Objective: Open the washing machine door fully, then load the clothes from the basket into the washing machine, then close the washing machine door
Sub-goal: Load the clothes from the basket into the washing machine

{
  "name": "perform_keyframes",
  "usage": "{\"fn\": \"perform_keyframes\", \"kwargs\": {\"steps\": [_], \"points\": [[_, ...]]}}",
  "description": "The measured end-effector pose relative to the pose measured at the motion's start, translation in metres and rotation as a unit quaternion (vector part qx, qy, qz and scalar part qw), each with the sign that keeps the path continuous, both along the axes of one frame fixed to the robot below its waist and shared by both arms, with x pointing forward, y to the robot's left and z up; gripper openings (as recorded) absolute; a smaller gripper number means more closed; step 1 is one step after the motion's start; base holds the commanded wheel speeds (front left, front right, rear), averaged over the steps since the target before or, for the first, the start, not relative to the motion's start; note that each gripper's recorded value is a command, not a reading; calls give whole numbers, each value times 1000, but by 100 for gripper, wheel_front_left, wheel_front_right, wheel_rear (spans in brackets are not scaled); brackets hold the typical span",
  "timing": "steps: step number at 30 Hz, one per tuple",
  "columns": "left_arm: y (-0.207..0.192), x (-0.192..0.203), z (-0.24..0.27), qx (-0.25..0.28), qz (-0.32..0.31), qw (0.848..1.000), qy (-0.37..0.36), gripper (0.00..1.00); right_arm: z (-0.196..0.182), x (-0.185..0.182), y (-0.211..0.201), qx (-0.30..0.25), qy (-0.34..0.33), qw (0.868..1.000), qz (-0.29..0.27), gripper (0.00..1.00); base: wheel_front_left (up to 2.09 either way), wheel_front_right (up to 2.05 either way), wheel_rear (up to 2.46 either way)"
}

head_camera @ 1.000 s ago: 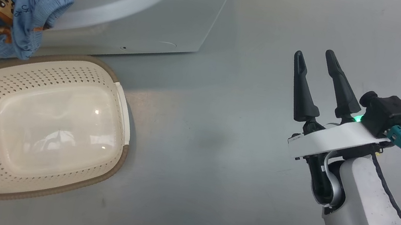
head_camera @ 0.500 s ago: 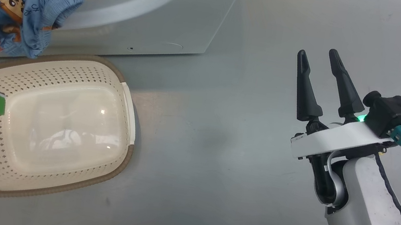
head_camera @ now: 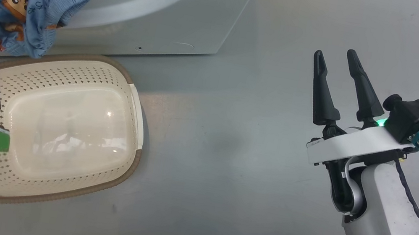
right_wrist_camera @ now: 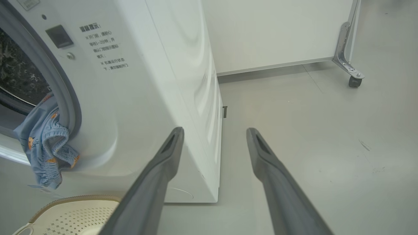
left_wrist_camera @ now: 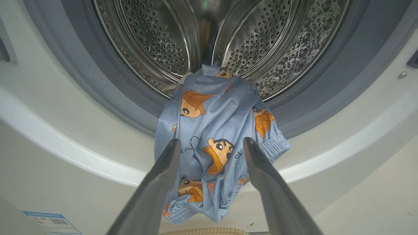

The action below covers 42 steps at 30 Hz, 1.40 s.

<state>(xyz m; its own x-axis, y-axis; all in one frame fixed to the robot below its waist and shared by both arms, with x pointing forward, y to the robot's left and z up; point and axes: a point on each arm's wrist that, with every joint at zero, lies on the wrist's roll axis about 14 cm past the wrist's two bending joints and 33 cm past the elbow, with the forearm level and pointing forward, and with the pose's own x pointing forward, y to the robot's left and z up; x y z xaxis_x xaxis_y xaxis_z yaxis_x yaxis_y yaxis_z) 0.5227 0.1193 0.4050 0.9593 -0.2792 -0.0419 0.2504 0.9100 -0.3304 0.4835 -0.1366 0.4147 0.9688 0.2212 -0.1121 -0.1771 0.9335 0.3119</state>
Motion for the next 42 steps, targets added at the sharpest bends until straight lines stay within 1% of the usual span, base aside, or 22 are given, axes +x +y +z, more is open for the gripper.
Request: {"fn": "perform_keyframes", "kwargs": {"steps": [8, 10, 15, 26, 35, 42], "points": [[0, -5, 1, 22, -8, 1000, -7, 100, -1, 0, -4, -6, 0, 1000, -3, 100, 0, 0, 0], [-1, -12, -3, 36, -13, 999, -3, 100, -1, 0, -4, -6, 1, 1000, -2, 100, 0, 0, 0], [-3, -18, -12, 40, -19, 999, 11, 100, -2, 0, -3, -6, 1, 1000, -1, 100, 0, 0, 0], [-14, -29, -45, 54, -47, 995, 66, 100, -3, -2, -2, -4, 4, 1000, -2, 100, 0, 0, 0], [-33, -13, -61, 60, -80, 990, 101, 100, -5, -3, -4, -5, 8, 1000, -6, 100, 0, 0, 0], [-41, 4, -74, 50, -85, 986, 136, 100, -7, -4, -8, -8, 11, 1000, -11, 100, 0, 0, 0]]}}
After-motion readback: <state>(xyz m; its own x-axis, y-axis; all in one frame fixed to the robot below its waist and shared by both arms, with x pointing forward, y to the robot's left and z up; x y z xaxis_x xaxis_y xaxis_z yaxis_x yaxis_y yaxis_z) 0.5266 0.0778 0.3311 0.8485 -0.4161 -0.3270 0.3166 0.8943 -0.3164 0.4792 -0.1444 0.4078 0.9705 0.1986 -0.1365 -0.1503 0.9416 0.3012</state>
